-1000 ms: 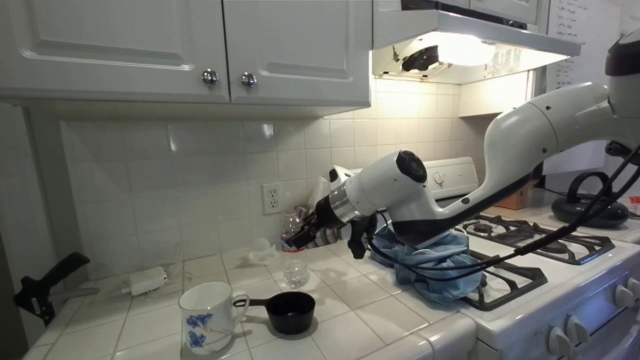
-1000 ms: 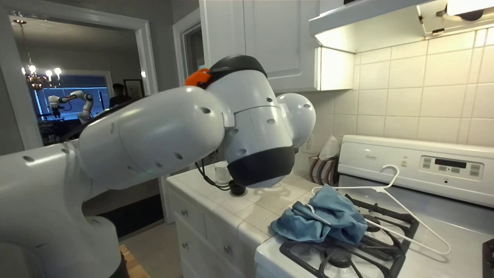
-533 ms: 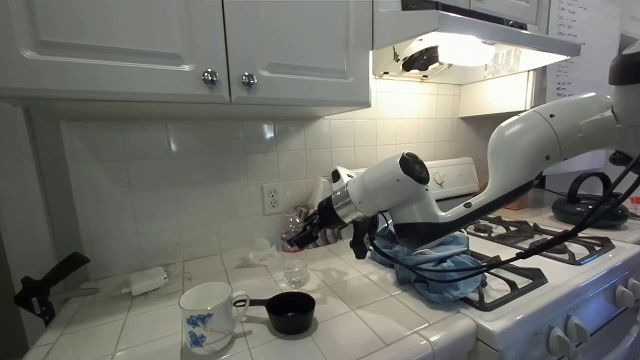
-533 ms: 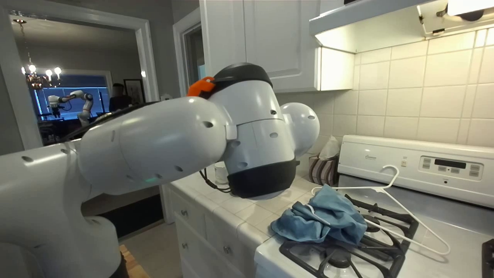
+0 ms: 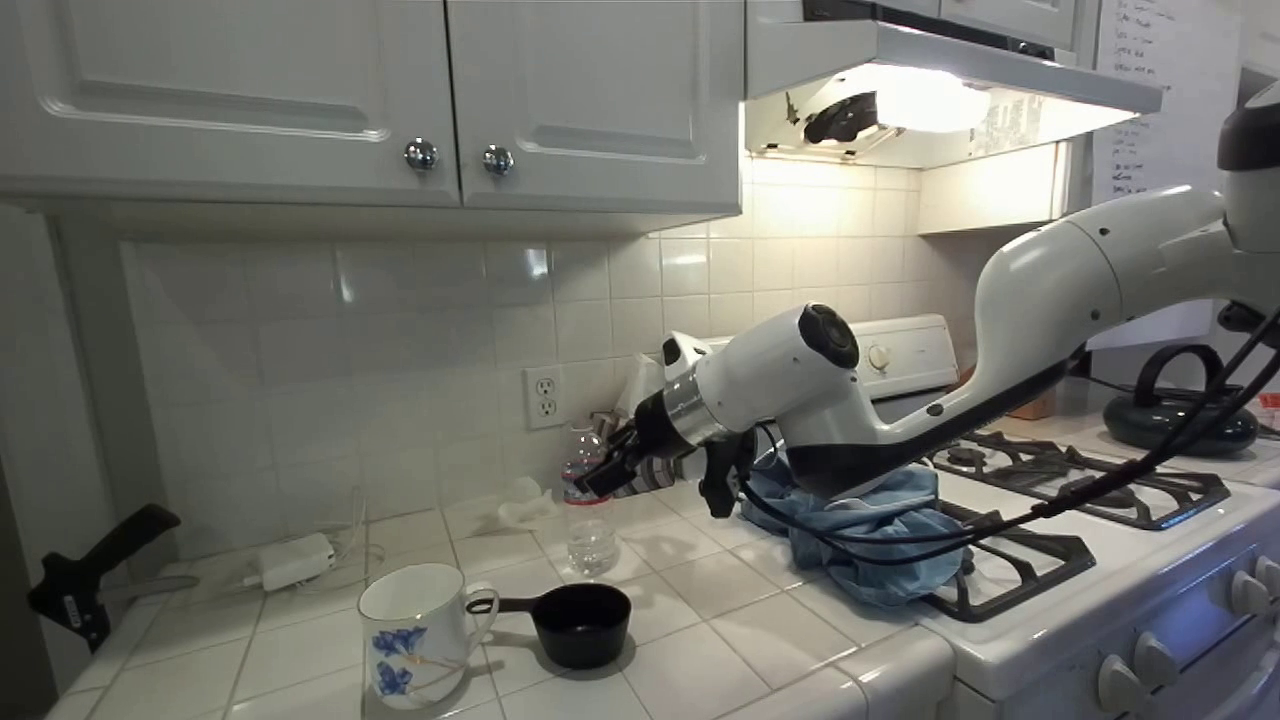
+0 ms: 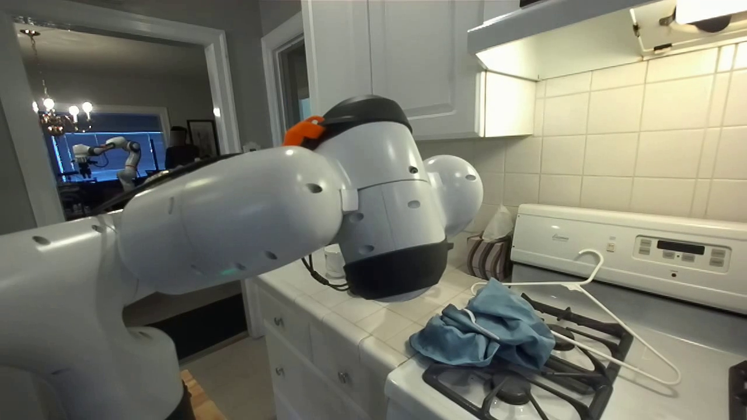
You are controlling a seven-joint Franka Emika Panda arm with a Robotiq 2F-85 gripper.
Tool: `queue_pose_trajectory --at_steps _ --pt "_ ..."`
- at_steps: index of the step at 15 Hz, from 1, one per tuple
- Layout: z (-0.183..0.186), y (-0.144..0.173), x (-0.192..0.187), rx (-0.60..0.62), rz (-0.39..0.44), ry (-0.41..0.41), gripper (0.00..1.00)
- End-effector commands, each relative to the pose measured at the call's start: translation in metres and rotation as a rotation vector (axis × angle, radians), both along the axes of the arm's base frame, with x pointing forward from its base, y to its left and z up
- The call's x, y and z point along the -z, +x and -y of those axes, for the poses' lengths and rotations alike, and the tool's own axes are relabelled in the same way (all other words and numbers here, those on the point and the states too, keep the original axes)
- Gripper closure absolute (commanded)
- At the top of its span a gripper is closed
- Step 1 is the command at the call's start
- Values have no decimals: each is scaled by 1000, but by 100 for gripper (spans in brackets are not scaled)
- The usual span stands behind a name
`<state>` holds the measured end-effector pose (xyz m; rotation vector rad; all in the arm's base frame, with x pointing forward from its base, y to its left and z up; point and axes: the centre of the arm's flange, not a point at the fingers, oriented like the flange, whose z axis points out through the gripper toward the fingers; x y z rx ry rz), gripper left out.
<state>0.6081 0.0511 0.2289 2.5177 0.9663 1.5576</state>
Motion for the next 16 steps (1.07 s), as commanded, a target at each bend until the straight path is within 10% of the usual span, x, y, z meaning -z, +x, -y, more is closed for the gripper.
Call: queue_pose_trajectory --at_steps 1,16 --pt "0 0 0 0 0 0 0" --pt "0 0 -5 -29 32 10 0"
